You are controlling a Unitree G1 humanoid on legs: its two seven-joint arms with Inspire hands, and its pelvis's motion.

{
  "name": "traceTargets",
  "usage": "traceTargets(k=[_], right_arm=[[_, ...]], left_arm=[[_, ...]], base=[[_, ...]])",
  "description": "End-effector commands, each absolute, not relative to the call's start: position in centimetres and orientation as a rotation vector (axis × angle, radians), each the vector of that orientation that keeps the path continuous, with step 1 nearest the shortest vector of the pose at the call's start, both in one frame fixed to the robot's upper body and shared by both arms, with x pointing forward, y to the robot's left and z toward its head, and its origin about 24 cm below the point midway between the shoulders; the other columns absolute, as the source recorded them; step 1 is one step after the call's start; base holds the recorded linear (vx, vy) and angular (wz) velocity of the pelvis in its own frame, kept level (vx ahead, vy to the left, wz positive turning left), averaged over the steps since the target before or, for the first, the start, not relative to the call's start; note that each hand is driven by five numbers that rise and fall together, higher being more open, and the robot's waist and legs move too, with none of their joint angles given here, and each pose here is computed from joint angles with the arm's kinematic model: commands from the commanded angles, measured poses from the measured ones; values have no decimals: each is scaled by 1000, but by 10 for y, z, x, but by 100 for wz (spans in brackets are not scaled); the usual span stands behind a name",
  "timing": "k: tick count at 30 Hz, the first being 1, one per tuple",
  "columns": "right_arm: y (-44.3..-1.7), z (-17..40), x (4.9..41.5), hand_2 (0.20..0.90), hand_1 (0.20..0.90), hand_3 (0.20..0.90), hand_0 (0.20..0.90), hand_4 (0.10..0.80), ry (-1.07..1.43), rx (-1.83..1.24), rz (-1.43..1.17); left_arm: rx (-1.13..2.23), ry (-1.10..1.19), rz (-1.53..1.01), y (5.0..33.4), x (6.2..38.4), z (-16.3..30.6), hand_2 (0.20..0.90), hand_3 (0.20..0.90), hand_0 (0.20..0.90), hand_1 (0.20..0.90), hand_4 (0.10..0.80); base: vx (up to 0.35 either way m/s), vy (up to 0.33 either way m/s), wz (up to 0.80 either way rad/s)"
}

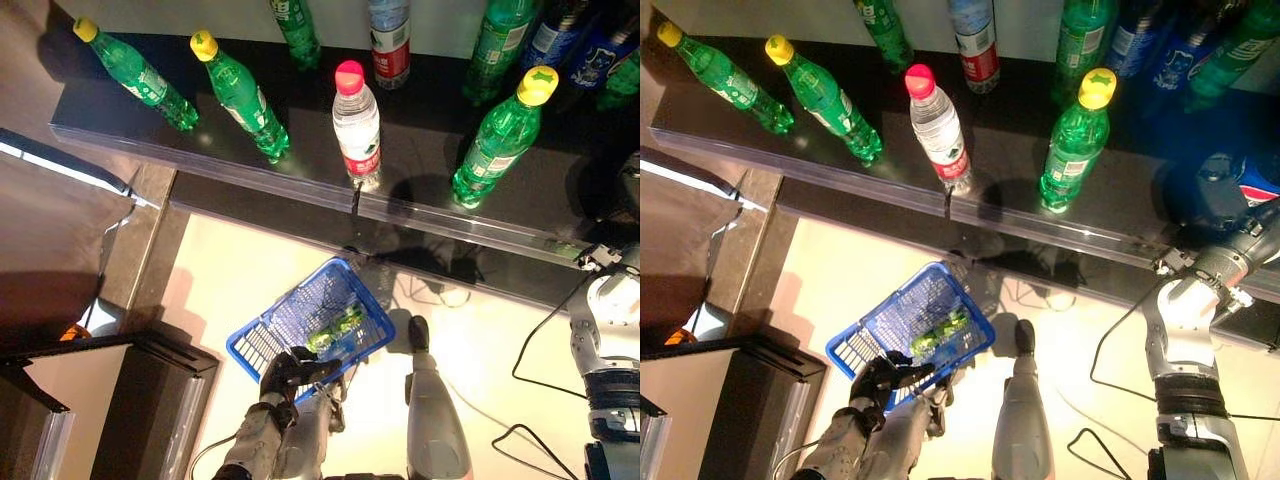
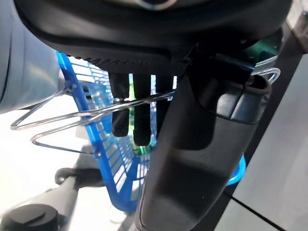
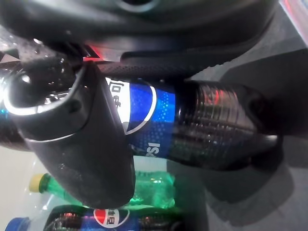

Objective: Pick up the drink and place into the basket.

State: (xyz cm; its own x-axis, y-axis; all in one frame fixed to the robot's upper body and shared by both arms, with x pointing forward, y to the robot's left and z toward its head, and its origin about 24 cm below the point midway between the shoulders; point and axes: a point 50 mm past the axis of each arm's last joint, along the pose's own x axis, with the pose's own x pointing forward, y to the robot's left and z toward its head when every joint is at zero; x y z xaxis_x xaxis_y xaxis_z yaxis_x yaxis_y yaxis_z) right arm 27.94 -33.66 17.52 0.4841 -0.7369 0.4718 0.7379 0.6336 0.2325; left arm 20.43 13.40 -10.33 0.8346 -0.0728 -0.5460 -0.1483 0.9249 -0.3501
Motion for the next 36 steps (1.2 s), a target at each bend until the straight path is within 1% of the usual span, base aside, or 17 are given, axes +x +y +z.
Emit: traceTargets(k=[1,5,12,21,25,30,32,36], right_arm=[[-339,217,262,300,300,200,300,100,-834,0,-870],[-336,212,258,300,300,200,300,100,-835,5,-858],[-316,205,252,300,300,200,300,100,-863,5,-778],[-291,190,235,300,300,200,300,100,-885,2,-634],[-276,193,227,300,300,200,300,100,-932,21,-525],[-262,195,224,300,300,200,300,100,-928,76,-342],[-255,194,224,300,300,200,300,100,-907,108,-240],[-243,191,222,300,300,200,300,100,-874,139,-123]], left_arm=[[-342,490,256,207,182,-99,300,200,300,300,100],[-356,449,306,217,182,-95,300,200,300,300,100],[-347,365,379,236,186,-82,300,200,300,300,100],[-317,371,447,251,173,-84,300,200,300,300,100],[-301,389,444,252,166,-87,300,200,300,300,100],[-270,410,407,250,161,-89,300,200,300,300,100],[-267,397,393,252,162,-87,300,200,300,300,100],[-272,332,376,253,166,-78,300,200,300,300,100]], base=[[28,-3,6],[40,-5,2],[51,21,5],[58,26,0],[77,41,1],[71,33,1],[37,50,0],[17,48,-1]])
